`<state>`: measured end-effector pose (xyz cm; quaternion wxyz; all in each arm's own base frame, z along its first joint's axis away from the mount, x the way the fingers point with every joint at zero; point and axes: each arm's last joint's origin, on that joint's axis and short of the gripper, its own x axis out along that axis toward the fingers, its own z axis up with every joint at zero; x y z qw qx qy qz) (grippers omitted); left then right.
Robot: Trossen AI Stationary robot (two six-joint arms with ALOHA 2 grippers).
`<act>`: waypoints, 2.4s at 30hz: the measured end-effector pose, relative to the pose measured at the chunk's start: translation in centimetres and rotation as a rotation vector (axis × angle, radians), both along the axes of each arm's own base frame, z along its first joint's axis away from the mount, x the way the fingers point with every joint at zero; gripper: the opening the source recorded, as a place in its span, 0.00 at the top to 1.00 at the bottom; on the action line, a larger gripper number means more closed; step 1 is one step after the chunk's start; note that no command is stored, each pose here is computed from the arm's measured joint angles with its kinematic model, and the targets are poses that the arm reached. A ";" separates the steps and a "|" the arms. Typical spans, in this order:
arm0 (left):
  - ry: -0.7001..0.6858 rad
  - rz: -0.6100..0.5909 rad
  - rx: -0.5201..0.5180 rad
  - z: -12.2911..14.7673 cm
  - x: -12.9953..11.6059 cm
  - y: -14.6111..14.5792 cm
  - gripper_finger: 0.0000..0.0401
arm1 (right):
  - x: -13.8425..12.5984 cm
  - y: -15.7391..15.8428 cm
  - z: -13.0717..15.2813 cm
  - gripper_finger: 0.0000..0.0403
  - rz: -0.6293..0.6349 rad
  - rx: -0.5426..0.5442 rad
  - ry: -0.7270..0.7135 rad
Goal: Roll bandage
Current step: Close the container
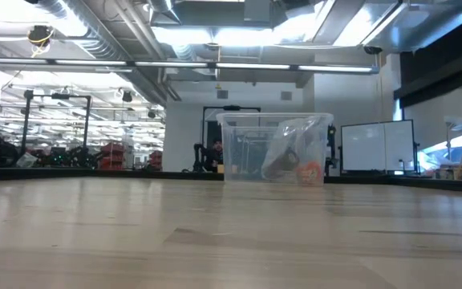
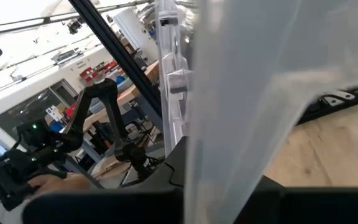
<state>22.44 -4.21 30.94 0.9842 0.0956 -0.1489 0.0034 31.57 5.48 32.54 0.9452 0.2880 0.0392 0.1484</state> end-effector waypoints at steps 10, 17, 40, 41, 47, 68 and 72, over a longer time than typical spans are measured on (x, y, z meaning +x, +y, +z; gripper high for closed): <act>-0.017 -0.128 0.069 0.0 -0.1 -0.5 0.53 | 0.0 -0.1 0.2 0.94 -0.029 0.002 -0.009; -0.046 -0.138 0.195 0.1 -0.1 -0.6 0.53 | 0.1 -0.2 0.0 0.94 -0.039 0.005 0.008; -0.001 -0.120 0.115 -0.1 0.0 -0.5 0.72 | 0.2 0.0 -0.2 0.94 0.017 -0.020 -0.008; 0.003 -0.114 0.107 -0.2 0.0 -0.5 0.72 | 0.2 0.0 -0.2 0.94 0.017 -0.020 -0.009; 0.018 -0.049 0.050 -0.2 0.0 -0.2 0.72 | 0.1 0.2 -0.4 0.94 0.038 -0.025 0.008; -0.030 -0.093 0.063 0.2 -0.1 -0.3 0.72 | 0.5 0.0 -0.8 0.94 -0.044 -0.050 0.025; -0.034 -0.087 0.118 0.2 -0.1 -0.4 0.72 | 0.6 0.0 -0.9 0.94 -0.044 -0.048 0.029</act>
